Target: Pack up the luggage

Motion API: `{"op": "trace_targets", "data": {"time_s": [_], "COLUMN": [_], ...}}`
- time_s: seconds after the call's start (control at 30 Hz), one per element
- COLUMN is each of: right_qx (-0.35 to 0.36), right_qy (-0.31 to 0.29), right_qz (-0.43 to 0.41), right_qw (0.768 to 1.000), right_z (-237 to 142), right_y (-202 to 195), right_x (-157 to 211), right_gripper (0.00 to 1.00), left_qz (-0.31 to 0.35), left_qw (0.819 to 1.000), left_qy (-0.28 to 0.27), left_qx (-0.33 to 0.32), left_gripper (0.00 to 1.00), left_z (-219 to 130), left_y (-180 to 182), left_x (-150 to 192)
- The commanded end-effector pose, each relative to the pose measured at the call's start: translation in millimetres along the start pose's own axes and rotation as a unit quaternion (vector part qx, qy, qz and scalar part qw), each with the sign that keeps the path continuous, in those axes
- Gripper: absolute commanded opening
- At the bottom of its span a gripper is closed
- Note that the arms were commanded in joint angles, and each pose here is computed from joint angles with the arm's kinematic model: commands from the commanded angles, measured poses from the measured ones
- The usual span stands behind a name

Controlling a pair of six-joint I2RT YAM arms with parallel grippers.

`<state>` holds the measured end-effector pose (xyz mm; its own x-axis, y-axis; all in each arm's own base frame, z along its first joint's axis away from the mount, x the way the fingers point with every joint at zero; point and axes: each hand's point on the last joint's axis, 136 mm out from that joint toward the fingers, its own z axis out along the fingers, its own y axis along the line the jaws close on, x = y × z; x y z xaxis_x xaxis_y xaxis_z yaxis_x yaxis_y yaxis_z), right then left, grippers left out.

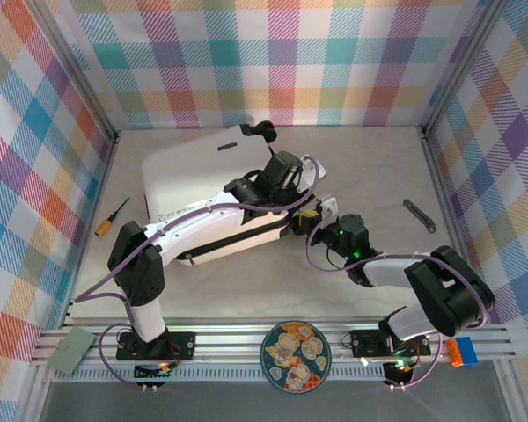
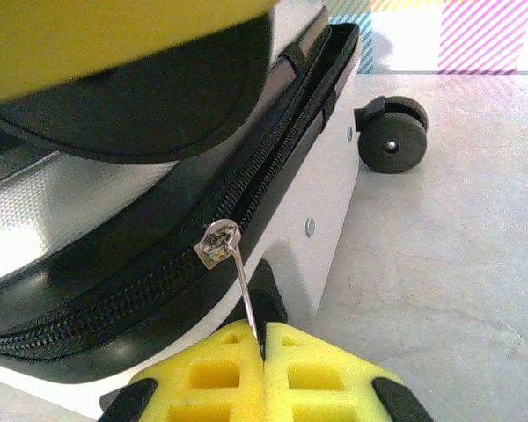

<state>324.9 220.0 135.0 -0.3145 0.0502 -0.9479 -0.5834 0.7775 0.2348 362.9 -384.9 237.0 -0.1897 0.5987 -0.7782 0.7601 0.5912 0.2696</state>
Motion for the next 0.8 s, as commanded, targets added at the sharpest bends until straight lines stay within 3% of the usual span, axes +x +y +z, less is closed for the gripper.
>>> {"op": "trace_targets", "data": {"time_s": [0.0,0.77], "right_qx": [0.066,0.022], "right_qy": [-0.033,-0.027], "right_qz": [0.031,0.066], "right_qw": [0.997,0.997], "right_z": [-3,24], "right_y": [-39,-51], "right_x": [-23,-30], "right_gripper": [0.00,0.00], "left_qz": [-0.117,-0.127], "left_qw": [0.986,0.987], "left_qy": [-0.115,-0.093], "left_qx": [-0.009,0.035], "left_gripper": [0.03,0.03], "left_z": [-52,-45], "left_y": [20,1], "left_x": [-62,-42]}}
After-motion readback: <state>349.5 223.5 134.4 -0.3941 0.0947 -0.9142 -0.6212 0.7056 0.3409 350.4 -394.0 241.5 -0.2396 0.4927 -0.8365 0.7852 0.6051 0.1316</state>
